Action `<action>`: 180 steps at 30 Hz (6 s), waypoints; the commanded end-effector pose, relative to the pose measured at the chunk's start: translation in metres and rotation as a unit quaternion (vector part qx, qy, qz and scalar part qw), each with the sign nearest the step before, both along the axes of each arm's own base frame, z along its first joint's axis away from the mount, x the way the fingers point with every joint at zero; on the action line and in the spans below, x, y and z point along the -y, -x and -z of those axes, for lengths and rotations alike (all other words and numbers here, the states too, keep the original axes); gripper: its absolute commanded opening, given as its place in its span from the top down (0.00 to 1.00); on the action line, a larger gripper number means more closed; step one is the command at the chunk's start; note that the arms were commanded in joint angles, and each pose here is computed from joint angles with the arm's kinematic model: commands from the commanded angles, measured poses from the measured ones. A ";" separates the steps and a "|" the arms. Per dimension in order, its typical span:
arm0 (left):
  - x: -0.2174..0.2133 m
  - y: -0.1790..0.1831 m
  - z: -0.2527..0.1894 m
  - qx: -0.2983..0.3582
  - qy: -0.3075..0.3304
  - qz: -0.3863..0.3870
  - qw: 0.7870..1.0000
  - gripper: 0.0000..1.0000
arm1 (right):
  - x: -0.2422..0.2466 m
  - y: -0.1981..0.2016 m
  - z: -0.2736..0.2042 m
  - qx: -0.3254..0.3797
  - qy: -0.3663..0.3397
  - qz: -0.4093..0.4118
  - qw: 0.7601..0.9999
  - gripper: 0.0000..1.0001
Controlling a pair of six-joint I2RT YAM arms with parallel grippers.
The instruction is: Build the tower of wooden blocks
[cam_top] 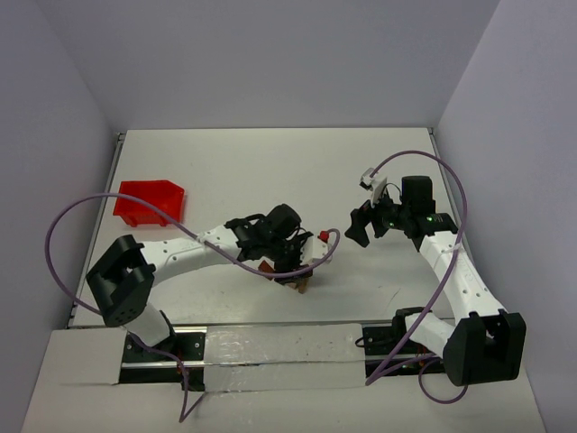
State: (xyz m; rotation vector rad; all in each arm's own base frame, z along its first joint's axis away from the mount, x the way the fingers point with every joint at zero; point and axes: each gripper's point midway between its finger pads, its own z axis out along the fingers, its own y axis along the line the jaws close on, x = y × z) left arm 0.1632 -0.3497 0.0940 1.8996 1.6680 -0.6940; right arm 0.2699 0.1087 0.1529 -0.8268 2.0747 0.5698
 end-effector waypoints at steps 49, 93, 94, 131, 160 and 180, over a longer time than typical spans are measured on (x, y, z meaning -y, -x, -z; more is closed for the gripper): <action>0.030 0.023 -0.036 -0.225 0.012 -0.068 0.972 0.91 | 0.021 0.004 -0.057 0.159 0.016 0.039 0.986 0.02; 0.016 0.032 -0.085 -0.541 0.066 -0.014 0.839 1.00 | -0.163 0.169 -0.085 0.262 0.176 -0.502 0.806 0.40; 0.016 0.031 -0.087 -0.546 0.070 -0.009 0.835 1.00 | -0.166 0.166 -0.083 0.264 0.183 -0.501 0.803 0.40; 0.015 0.032 -0.080 -0.558 0.057 -0.031 0.827 1.00 | -0.172 0.149 -0.014 0.234 0.293 -0.510 0.774 0.43; 0.010 0.034 -0.080 -0.528 0.066 -0.016 0.846 0.37 | -0.166 0.132 -0.019 0.243 0.302 -0.485 0.784 0.84; -0.103 -0.113 -0.135 -0.286 0.226 -0.240 0.900 0.06 | -0.130 0.013 -0.071 0.193 0.238 -0.357 0.882 0.98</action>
